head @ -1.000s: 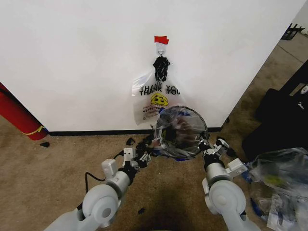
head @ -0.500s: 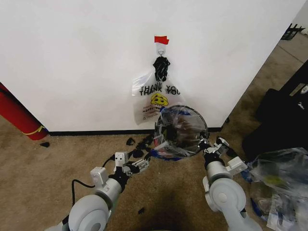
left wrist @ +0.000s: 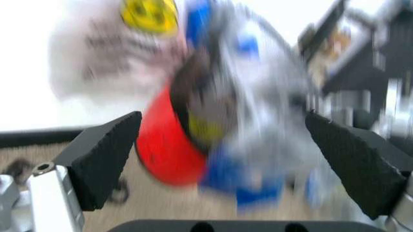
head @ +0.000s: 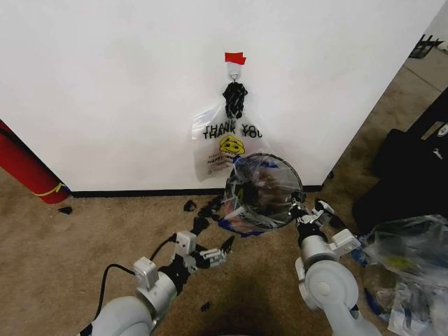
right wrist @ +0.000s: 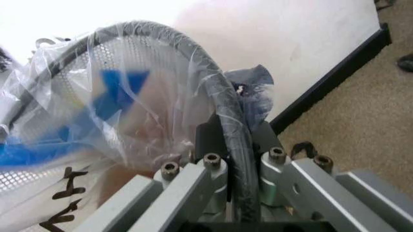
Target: Pick up the garbage bag from the wall and place it over the trash bin.
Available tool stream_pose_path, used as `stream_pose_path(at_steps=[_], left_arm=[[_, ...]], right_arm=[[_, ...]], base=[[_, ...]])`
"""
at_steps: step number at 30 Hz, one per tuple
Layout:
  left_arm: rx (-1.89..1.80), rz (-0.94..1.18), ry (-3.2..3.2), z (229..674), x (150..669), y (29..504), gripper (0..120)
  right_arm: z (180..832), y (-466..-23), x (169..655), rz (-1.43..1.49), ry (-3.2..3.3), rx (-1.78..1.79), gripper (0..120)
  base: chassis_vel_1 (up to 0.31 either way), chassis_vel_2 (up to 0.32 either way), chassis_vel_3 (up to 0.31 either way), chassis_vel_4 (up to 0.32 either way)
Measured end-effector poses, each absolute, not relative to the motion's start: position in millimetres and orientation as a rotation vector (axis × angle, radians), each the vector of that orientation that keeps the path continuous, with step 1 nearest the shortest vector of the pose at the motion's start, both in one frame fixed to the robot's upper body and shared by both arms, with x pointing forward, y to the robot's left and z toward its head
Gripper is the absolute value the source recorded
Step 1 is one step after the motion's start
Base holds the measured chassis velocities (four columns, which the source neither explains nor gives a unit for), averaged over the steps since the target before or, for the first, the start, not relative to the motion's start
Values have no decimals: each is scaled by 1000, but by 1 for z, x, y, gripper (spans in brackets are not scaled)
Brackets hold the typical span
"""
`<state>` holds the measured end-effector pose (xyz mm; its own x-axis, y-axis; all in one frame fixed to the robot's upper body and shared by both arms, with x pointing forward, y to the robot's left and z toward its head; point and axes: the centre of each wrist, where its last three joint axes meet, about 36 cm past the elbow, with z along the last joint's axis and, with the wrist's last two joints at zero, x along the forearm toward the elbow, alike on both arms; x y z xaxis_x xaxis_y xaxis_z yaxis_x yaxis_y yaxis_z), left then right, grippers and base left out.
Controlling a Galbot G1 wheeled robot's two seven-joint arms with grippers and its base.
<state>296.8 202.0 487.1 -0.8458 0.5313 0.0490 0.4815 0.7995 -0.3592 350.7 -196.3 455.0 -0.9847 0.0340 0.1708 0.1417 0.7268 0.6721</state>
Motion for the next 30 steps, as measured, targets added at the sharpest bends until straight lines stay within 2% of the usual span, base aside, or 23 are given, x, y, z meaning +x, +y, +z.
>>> stream_pose_path(at_steps=[4,13,20,30], left_arm=[[-766,606,-2896,511,323,201,100],[-806,588,-2914,526,359,192,100],[-781,373,-2977,500,384,189,100],[-774,291,-3001,484,401,183,100]], right_arm=[[454,-196,348,-1091,-2786,-139,0],[454,-193,347,-1090,-2788,-138,0],[454,-190,348,-1101,-2787,-140,0],[453,-191,347,-1096,-2787,-151,0]], base=[[0,0,0,0],[0,0,0,0],[0,0,0,0],[0,0,0,0]])
